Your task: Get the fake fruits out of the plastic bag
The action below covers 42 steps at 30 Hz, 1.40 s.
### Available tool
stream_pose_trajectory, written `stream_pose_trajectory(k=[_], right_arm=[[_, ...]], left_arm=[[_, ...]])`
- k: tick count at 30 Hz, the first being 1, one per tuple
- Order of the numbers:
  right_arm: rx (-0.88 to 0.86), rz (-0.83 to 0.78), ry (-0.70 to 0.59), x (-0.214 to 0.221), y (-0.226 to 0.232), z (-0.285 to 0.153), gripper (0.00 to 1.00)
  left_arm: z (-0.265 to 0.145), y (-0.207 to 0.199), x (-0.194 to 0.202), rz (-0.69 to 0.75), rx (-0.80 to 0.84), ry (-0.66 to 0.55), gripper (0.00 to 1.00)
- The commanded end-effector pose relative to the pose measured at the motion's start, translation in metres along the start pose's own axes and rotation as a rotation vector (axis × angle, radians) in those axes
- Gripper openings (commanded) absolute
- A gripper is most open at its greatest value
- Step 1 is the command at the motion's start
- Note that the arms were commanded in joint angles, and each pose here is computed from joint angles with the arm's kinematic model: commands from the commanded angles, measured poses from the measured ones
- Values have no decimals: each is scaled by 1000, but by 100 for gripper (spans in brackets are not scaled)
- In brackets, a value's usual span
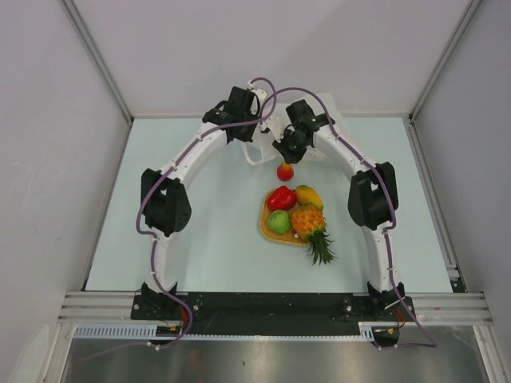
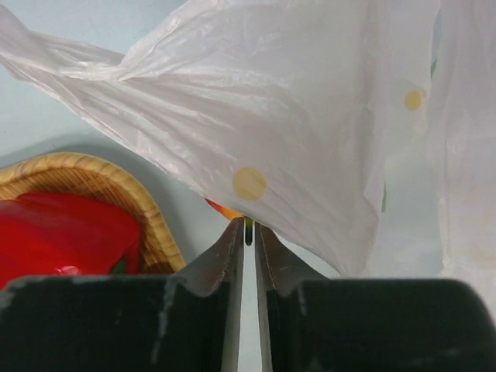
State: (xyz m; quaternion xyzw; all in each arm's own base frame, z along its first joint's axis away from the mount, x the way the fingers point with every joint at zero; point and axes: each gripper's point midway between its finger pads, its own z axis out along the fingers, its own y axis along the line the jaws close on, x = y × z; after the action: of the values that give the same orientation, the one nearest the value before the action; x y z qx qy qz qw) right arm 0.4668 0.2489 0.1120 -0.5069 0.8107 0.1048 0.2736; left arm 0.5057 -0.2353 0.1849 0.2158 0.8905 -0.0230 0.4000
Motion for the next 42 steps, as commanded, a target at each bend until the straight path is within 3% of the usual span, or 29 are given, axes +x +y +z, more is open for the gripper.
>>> stream_pose_trajectory(k=[1,3,12,19,33,42], right_arm=[[1,-4,-39,-14,-3,-13,8],[8,-16,-51,-19,-2,-24,0],[26,-71,-109,-36,12,-82,0],[-16,-93,-103,-24,39,-111,0],[-163,-92,-59,10,112,-124,0],[-104,-119,-97,3,110,-145,0]], left_arm=[[-20,4,-19,2,-16,-61,0],[-20,4,-18,2,-16,-59,0],[-18,1,-18,3,-7,-59,0],[-19,-3,-17,8,-1,-56,0],[-19,-22,-16,39,17,-55,0],[-19,-32,-16,47,33,-54,0]])
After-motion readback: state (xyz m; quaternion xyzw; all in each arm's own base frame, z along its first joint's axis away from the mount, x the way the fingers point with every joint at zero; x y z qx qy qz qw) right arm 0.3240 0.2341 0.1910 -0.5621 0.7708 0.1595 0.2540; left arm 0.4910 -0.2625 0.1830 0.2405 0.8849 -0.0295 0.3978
